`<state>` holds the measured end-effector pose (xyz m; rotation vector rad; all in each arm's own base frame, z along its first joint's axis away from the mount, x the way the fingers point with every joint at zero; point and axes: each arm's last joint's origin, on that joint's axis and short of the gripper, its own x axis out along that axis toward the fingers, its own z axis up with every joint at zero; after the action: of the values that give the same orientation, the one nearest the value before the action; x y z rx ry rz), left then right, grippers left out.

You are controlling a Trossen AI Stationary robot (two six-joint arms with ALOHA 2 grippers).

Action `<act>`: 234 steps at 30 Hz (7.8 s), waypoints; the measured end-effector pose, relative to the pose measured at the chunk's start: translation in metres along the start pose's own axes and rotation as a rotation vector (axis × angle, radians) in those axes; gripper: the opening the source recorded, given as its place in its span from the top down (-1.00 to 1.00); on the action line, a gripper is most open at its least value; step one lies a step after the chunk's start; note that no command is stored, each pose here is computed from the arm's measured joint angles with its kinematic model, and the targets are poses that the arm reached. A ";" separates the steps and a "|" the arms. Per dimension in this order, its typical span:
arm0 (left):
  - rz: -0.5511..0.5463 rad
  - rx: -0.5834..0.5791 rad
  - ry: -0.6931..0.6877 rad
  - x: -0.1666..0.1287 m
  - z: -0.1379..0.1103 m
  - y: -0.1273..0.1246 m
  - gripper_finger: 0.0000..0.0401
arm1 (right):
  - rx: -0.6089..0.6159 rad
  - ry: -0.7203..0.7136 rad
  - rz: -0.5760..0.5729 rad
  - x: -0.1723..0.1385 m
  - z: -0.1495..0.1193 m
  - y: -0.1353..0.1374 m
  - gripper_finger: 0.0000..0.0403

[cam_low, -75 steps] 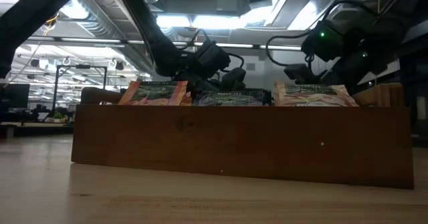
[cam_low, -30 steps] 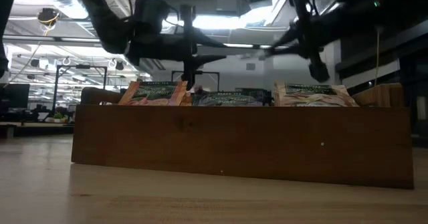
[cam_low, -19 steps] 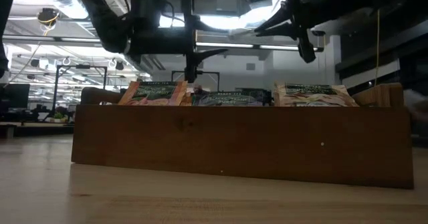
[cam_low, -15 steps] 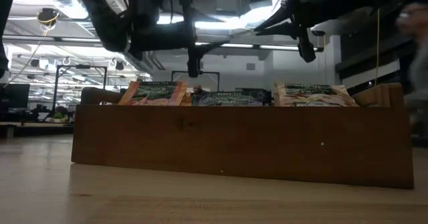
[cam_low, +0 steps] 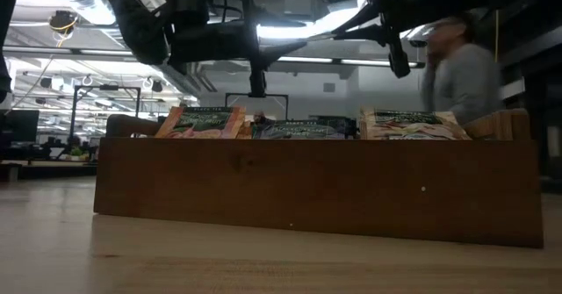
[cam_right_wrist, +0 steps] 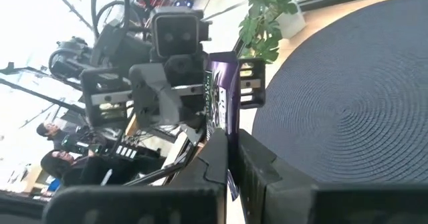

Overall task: Pick & Place Tea
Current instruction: Put the violet tea bag into the middle section of the wooden organizer, then return to Home Position

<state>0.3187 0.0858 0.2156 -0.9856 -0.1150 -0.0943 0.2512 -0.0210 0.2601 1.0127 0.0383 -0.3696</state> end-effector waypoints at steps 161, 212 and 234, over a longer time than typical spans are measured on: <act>0.562 0.395 0.509 -0.018 -0.015 -0.173 0.42 | -0.989 0.166 0.755 -0.141 -0.074 -0.097 0.63; -0.209 0.697 0.207 -0.221 -0.108 -0.061 0.42 | -0.893 0.186 0.717 -0.145 -0.072 -0.101 0.63; -0.101 0.891 0.192 -0.226 -0.108 -0.053 0.42 | -0.895 0.192 0.714 -0.145 -0.072 -0.101 0.63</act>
<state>0.0938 -0.0270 0.1685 -0.0789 -0.0212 -0.2070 0.0928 0.0321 0.1676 0.1255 0.0097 0.3895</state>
